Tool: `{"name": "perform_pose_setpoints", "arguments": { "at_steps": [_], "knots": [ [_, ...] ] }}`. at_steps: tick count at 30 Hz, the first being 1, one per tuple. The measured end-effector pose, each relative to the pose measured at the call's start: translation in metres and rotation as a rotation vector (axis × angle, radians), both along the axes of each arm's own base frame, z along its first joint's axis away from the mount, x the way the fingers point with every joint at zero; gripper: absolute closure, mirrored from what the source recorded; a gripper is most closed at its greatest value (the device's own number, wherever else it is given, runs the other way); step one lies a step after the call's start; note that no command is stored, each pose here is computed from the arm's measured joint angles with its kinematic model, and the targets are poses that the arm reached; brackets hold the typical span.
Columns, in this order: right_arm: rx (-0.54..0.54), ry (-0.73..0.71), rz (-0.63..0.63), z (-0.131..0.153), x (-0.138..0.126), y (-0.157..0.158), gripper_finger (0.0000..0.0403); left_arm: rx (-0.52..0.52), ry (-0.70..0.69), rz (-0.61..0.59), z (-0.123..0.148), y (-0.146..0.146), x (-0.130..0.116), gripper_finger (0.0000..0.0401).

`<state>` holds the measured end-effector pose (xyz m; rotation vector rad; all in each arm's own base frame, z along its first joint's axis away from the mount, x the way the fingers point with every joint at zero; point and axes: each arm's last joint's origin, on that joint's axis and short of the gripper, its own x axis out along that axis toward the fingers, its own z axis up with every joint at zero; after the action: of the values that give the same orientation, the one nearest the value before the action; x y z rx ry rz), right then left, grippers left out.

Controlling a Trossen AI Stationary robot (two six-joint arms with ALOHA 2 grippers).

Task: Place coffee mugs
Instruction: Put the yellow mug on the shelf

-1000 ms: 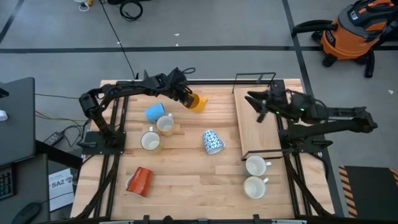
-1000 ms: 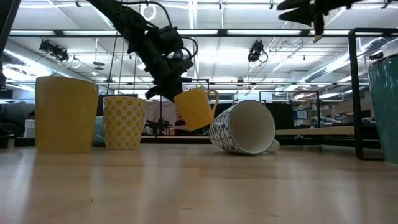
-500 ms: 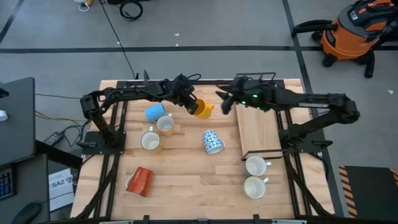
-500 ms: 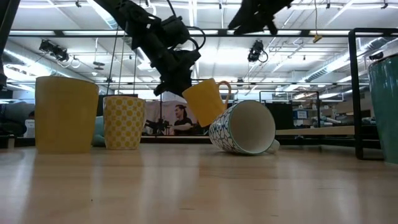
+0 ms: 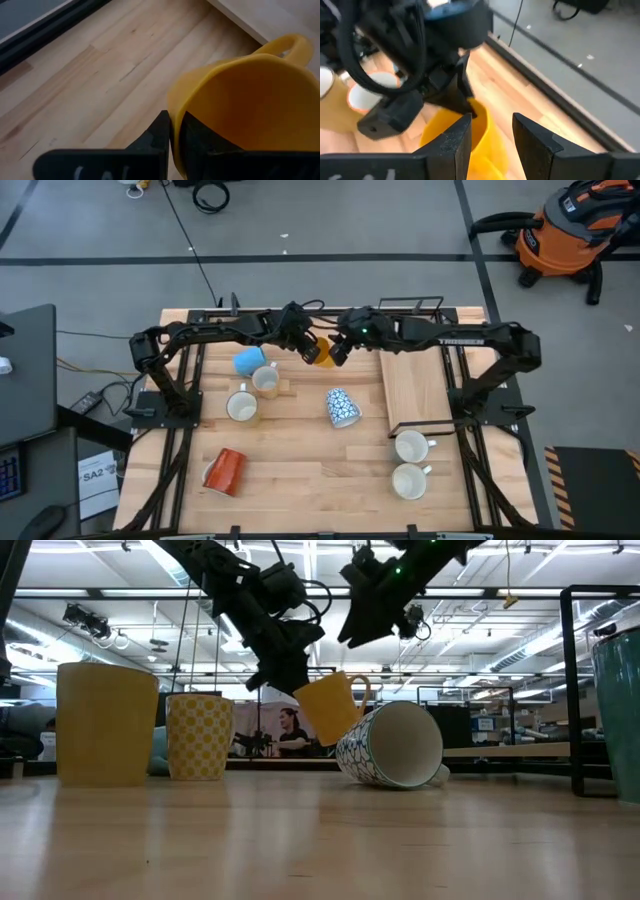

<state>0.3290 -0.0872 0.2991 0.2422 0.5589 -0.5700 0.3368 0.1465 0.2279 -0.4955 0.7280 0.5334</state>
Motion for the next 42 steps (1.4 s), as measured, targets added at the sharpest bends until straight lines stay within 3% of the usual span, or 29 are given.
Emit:
{"name": "perform_pose_setpoints", "arguments": {
  "at_steps": [8,20,42],
  "knots": [
    [0.107,0.01,0.058,-0.015,0.007,-0.011,0.0243,0.001,0.0,0.001,0.0,0.0,0.0,0.0369],
    [0.134,0.043,0.034,-0.027,0.009,-0.023,0.0166,0.002,-0.001,0.001,0.0,0.0,0.0,0.0369],
    [0.117,0.089,-0.012,-0.035,0.009,-0.026,0.0165,0.033,-0.091,0.013,0.007,0.003,0.006,0.0369]
  ]
}}
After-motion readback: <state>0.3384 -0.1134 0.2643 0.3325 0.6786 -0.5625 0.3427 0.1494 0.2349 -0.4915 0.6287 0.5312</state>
